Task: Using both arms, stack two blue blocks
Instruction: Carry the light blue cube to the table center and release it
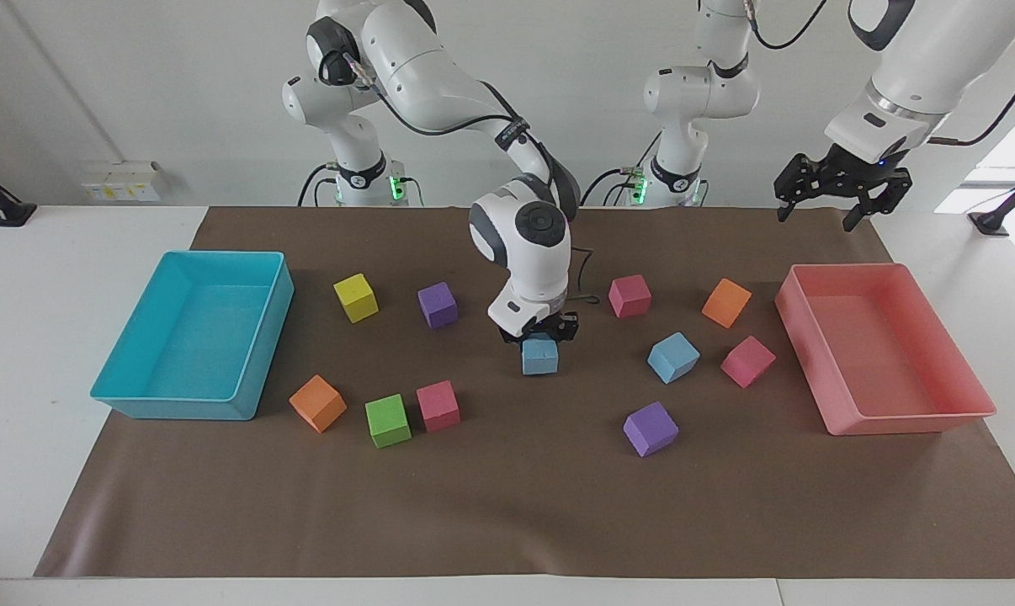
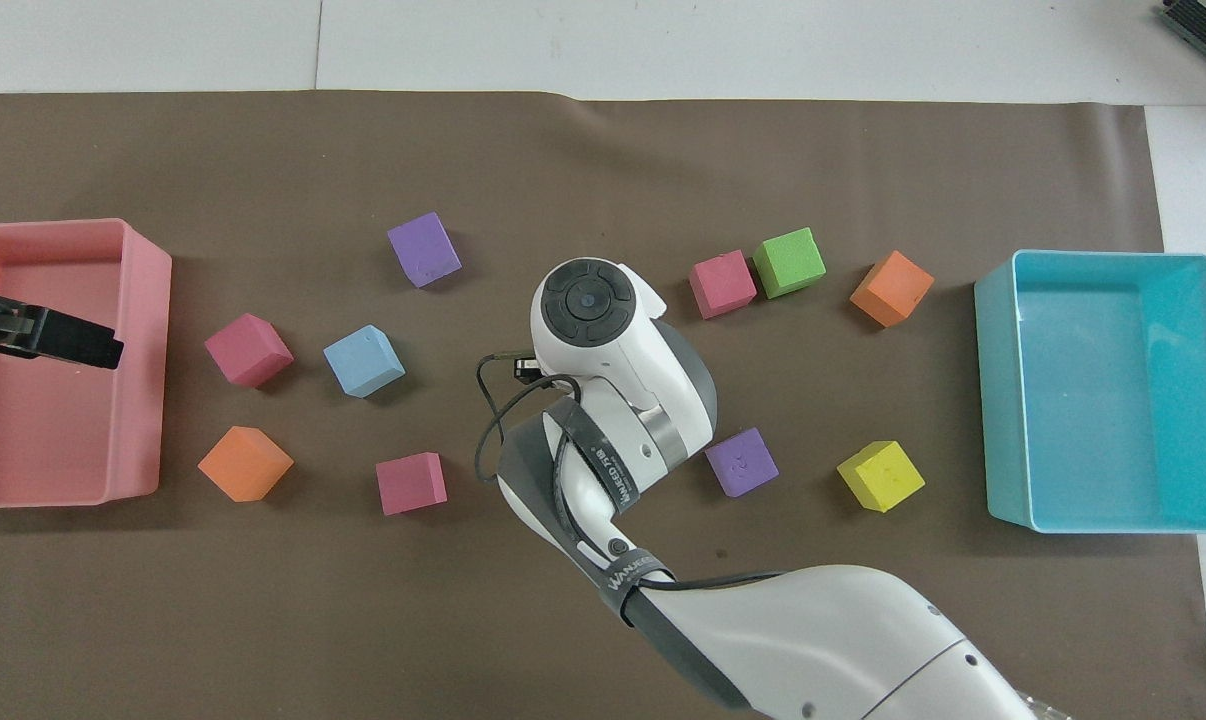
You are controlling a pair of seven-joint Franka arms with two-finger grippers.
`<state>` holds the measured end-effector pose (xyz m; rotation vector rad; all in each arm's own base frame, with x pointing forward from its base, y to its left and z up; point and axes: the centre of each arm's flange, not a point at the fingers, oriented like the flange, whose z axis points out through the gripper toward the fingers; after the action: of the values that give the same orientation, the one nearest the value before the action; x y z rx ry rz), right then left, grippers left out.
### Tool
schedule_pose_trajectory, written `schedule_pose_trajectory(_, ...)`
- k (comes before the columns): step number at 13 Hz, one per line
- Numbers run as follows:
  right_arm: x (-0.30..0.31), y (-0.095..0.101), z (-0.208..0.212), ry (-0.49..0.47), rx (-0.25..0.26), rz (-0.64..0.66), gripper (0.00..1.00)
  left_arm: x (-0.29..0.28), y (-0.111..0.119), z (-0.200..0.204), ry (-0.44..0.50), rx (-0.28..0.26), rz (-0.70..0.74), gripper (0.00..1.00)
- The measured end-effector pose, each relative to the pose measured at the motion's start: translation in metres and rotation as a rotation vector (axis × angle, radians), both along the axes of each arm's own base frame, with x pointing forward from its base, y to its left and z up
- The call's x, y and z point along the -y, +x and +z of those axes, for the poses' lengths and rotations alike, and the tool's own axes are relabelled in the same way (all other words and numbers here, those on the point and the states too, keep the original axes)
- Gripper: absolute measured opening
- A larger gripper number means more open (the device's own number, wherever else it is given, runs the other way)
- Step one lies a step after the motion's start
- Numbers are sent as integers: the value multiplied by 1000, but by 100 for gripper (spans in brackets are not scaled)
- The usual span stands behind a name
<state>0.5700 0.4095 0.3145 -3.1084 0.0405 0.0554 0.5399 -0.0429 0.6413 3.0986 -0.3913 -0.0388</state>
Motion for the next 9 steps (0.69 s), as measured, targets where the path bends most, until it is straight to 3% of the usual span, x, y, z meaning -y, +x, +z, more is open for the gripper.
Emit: schedule_pose_trajectory(9,9,-10,-20,-3,6,-4,59,0,0,0,0,1,0,100)
